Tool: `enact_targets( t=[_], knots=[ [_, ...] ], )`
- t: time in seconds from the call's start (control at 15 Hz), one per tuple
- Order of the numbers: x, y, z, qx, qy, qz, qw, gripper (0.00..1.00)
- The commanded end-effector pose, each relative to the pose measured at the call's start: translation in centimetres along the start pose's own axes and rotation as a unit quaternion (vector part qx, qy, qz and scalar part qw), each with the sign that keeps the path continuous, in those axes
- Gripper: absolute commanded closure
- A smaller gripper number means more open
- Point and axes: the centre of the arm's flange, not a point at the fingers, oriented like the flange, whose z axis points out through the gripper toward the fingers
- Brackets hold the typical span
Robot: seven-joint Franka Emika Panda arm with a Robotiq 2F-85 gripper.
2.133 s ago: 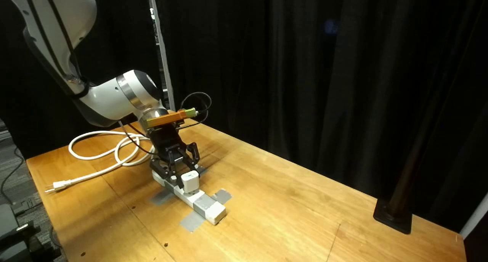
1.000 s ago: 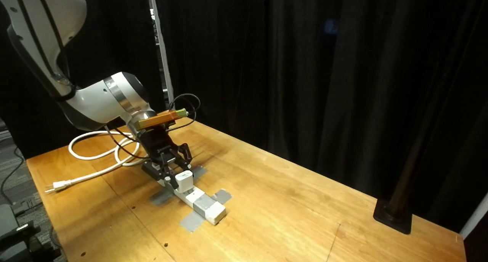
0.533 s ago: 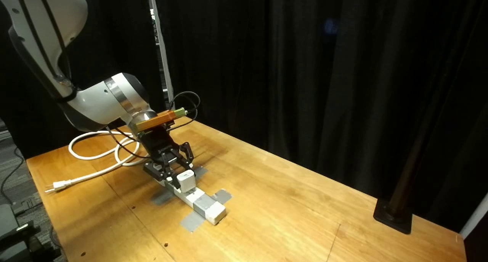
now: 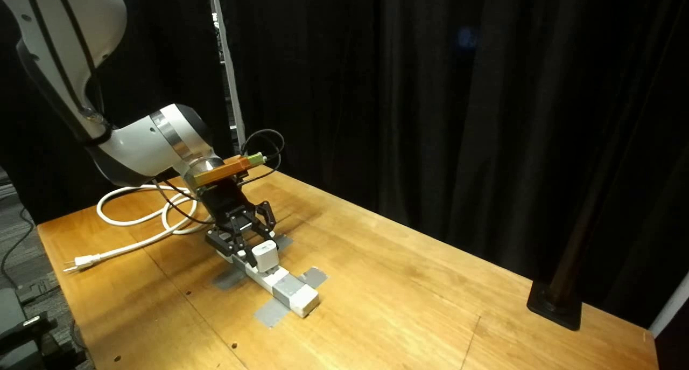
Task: Move the charging adaptor backwards, place the adaptor on the extension cable
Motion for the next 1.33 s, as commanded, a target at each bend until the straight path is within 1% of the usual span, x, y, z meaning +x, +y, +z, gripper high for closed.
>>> enact_targets(
  t=[0.0, 0.33, 0.53, 0.93, 1.07, 1.27],
  knots=[
    [1.7, 0.8, 1.2, 0.002, 0.0, -0.005, 1.0, 0.77],
    [2.2, 1.3, 1.3, 0.01, -0.011, -0.011, 0.9998, 0.77],
    [2.3, 2.2, 1.8, 0.029, -0.014, -0.025, 0.9992, 0.77],
    [1.7, 4.1, 3.6, 0.084, -0.007, -0.06, 0.9947, 0.77],
    [1.5, 4.0, 5.0, 0.098, -0.005, -0.058, 0.9934, 0.77],
    [1.6, 2.8, 5.6, 0.092, -0.02, -0.043, 0.9946, 0.77]
  ],
)
